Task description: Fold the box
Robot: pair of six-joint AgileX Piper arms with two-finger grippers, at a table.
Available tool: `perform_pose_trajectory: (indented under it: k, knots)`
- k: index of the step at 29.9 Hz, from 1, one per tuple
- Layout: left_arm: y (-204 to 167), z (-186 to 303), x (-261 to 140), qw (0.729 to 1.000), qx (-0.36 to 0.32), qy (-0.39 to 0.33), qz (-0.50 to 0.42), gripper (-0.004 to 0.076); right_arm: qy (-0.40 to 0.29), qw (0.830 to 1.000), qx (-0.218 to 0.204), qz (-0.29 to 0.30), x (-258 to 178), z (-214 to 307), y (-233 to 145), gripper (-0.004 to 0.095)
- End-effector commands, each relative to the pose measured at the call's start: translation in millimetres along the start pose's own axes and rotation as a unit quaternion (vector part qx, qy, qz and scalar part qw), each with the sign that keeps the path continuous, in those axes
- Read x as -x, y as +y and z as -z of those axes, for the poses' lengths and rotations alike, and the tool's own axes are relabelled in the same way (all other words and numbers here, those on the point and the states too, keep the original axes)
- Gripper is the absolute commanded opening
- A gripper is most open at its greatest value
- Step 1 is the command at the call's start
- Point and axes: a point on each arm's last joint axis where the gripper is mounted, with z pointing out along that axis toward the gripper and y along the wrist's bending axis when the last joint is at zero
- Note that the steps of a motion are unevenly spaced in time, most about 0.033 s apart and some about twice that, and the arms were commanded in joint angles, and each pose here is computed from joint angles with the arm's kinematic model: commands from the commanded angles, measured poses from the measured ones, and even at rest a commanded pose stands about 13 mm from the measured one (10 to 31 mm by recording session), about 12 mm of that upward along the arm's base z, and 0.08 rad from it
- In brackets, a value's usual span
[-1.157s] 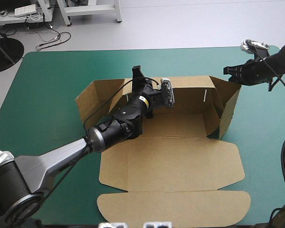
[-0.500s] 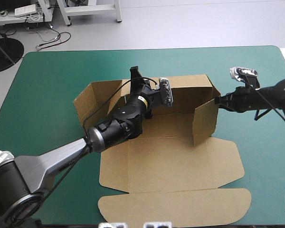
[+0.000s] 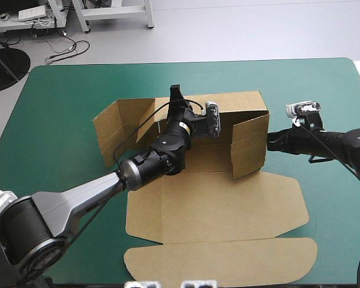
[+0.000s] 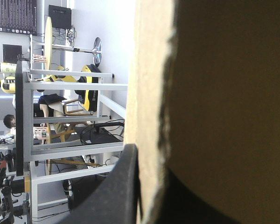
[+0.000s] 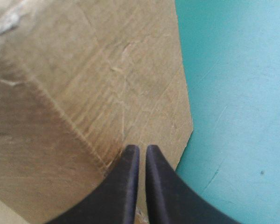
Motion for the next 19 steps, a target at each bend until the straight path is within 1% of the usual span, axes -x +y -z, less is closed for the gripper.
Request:
perform_pose_trajectory:
  k: [1, 3, 4, 6, 9, 12, 16, 19]
  knots:
    - [10.1, 9.8, -0.3, 0.999, 0.006, 0.002, 0.034, -0.0010, -0.015, 0.998, 0.009, 0.052, 14.2, 18.6, 14.1, 0.0225]
    - [10.6, 9.8, -0.2, 0.999, 0.009, 0.001, 0.032, -0.0010, -0.009, 0.997, 0.005, 0.078, 16.4, 22.7, 15.8, 0.0327]
    - [10.9, 9.8, 0.0, 0.999, 0.010, 0.000, 0.031, -0.0010, -0.008, 0.996, 0.004, 0.086, 17.3, 23.5, 16.0, 0.0361]
    - [12.1, 9.8, 0.1, 0.999, 0.017, -0.001, 0.038, -0.0010, -0.011, 0.995, 0.004, 0.101, 19.6, 24.4, 16.4, 0.0395]
    - [14.3, 10.1, 0.2, 0.998, 0.027, -0.001, 0.049, -0.0010, -0.024, 0.996, 0.014, 0.086, 22.2, 21.7, 16.0, 0.0400]
    - [16.8, 12.0, 0.0, 0.998, 0.032, -0.003, 0.048, -0.0010, -0.017, 0.996, 0.030, 0.084, 20.4, 19.2, 16.8, 0.0400]
    - [17.8, 12.1, -0.3, 0.998, 0.035, -0.001, 0.047, -0.0010, -0.018, 0.996, 0.030, 0.087, 20.6, 19.2, 16.7, 0.0400]
    - [18.1, 12.2, 0.5, 0.997, 0.036, -0.006, 0.064, -0.0010, -0.027, 0.995, 0.019, 0.090, 20.8, 16.0, 12.7, 0.0400]
